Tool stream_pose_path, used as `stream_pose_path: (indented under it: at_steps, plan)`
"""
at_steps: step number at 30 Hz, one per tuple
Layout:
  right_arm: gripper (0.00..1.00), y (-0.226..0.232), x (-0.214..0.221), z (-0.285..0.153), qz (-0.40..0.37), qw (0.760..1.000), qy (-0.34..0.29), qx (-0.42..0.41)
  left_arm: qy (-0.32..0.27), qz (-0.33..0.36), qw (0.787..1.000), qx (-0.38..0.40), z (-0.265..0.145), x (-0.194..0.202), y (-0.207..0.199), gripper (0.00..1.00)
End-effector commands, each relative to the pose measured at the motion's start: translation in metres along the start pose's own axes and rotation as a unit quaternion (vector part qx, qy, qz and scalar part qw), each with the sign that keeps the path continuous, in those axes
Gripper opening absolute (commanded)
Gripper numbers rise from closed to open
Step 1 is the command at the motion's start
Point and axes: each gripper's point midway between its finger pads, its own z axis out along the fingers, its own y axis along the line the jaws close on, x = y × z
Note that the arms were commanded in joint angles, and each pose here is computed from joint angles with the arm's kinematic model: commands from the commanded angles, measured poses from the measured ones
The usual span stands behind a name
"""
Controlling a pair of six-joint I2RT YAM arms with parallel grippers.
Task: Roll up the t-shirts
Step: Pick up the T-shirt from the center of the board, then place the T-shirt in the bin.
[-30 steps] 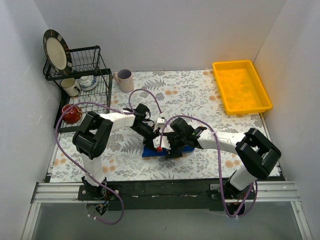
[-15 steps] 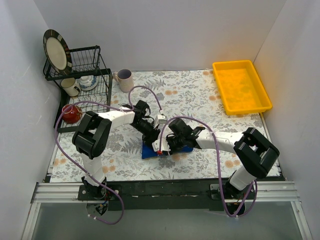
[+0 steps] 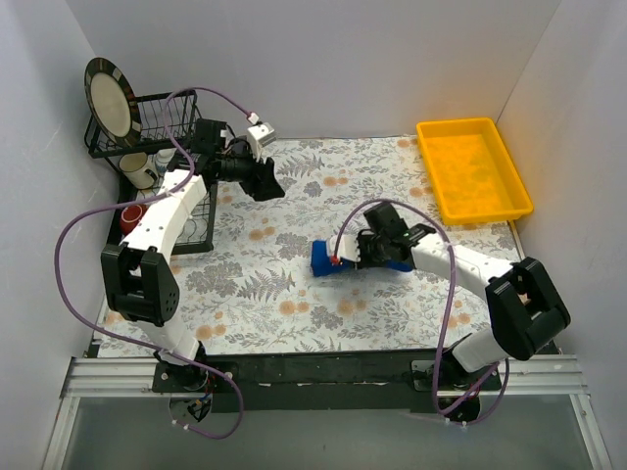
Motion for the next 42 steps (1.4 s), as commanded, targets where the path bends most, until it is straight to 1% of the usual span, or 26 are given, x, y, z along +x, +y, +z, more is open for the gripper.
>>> stream_pose_path:
  at_steps: [1, 3, 7, 8, 9, 10, 11, 12, 13, 14, 15, 16, 17, 18, 19, 20, 21, 23, 25, 26, 28, 33, 34, 37, 38, 42]
  plan:
    - [0.01, -0.088, 0.029, -0.041, 0.047, 0.99, 0.027, 0.13, 0.007, -0.041, 0.999, -0.018, -0.01, 0.015, 0.005, 0.54]
    - [0.01, -0.127, 0.057, -0.057, 0.091, 0.978, 0.041, 0.185, 0.011, -0.051, 0.999, -0.015, -0.009, 0.025, 0.001, 0.54]
    - [0.01, -0.181, 0.105, -0.083, 0.155, 0.953, 0.066, 0.253, 0.018, -0.063, 0.998, -0.004, -0.009, 0.036, -0.006, 0.54]
    - [0.01, -0.191, 0.124, -0.092, 0.172, 0.943, 0.079, 0.273, 0.021, -0.063, 0.998, -0.005, -0.008, 0.039, -0.006, 0.54]
    - [0.01, -0.212, 0.13, -0.099, 0.175, 0.934, 0.079, 0.301, 0.027, -0.067, 0.997, -0.003, -0.008, 0.043, -0.007, 0.54]
    - [0.01, -0.222, 0.137, -0.103, 0.188, 0.926, 0.078, 0.318, 0.032, -0.071, 0.997, -0.005, -0.007, 0.046, -0.006, 0.54]
    - [0.01, -0.23, 0.157, -0.115, 0.206, 0.911, 0.099, 0.343, 0.034, -0.071, 0.997, -0.005, -0.007, 0.048, -0.005, 0.54]
    - [0.01, -0.241, 0.169, -0.114, 0.217, 0.902, 0.104, 0.358, 0.039, -0.075, 0.996, -0.004, -0.006, 0.051, -0.005, 0.54]
    - [0.01, -0.257, 0.174, -0.126, 0.223, 0.892, 0.104, 0.38, 0.043, -0.076, 0.996, -0.004, -0.005, 0.054, -0.005, 0.54]
    - [0.01, -0.264, 0.189, -0.135, 0.241, 0.877, 0.114, 0.4, 0.048, -0.079, 0.996, -0.006, -0.005, 0.057, -0.003, 0.54]
    - [0.01, -0.266, 0.201, -0.128, 0.251, 0.874, 0.122, 0.398, 0.054, -0.082, 0.995, -0.004, -0.003, 0.062, -0.004, 0.54]
    - [0.01, -0.285, 0.204, -0.142, 0.244, 0.861, 0.116, 0.43, 0.059, -0.08, 0.995, -0.004, -0.003, 0.065, -0.003, 0.54]
    - [0.01, -0.29, 0.216, -0.15, 0.249, 0.851, 0.128, 0.444, 0.065, -0.086, 0.994, -0.004, -0.002, 0.07, -0.002, 0.54]
    - [0.01, -0.292, 0.228, -0.142, 0.255, 0.849, 0.136, 0.443, 0.073, -0.091, 0.993, -0.002, 0.0, 0.074, -0.002, 0.54]
    - [0.01, -0.298, 0.235, -0.147, 0.257, 0.842, 0.141, 0.453, 0.078, -0.093, 0.993, 0.0, 0.0, 0.078, -0.002, 0.54]
    - [0.01, -0.308, 0.245, -0.159, 0.261, 0.83, 0.15, 0.47, 0.081, -0.093, 0.992, 0.0, 0.001, 0.081, -0.001, 0.54]
    - [0.01, -0.31, 0.257, -0.153, 0.27, 0.826, 0.156, 0.471, 0.086, -0.096, 0.992, 0.002, 0.002, 0.084, -0.001, 0.54]
    - [0.01, -0.321, 0.269, -0.167, 0.275, 0.806, 0.162, 0.498, 0.091, -0.103, 0.99, 0.006, 0.005, 0.088, 0.0, 0.54]
    - [0.01, -0.324, 0.279, -0.158, 0.282, 0.803, 0.167, 0.497, 0.097, -0.109, 0.989, 0.007, 0.009, 0.093, 0.003, 0.54]
    - [0.01, -0.328, 0.291, -0.169, 0.285, 0.794, 0.172, 0.509, 0.098, -0.111, 0.989, 0.007, 0.01, 0.094, 0.004, 0.54]
    - [0.01, -0.331, 0.299, -0.163, 0.279, 0.797, 0.171, 0.507, 0.1, -0.114, 0.988, 0.01, 0.011, 0.096, 0.004, 0.54]
    - [0.01, -0.35, 0.317, -0.167, 0.226, 0.806, 0.158, 0.523, 0.126, -0.13, 0.983, 0.017, 0.015, 0.113, 0.005, 0.54]
    - [0.01, -0.353, 0.317, -0.163, 0.207, 0.818, 0.153, 0.514, 0.128, -0.131, 0.983, 0.019, 0.015, 0.115, 0.004, 0.54]
    - [0.01, -0.351, 0.331, -0.155, 0.177, 0.834, 0.155, 0.5, 0.14, -0.142, 0.979, 0.031, 0.017, 0.122, 0.001, 0.54]
    - [0.01, -0.351, 0.334, -0.15, 0.154, 0.844, 0.153, 0.491, 0.145, -0.147, 0.978, 0.035, 0.018, 0.125, 0.0, 0.54]
    - [0.01, -0.352, 0.349, -0.145, 0.134, 0.844, 0.165, 0.492, 0.156, -0.16, 0.974, 0.043, 0.025, 0.131, 0.005, 0.54]
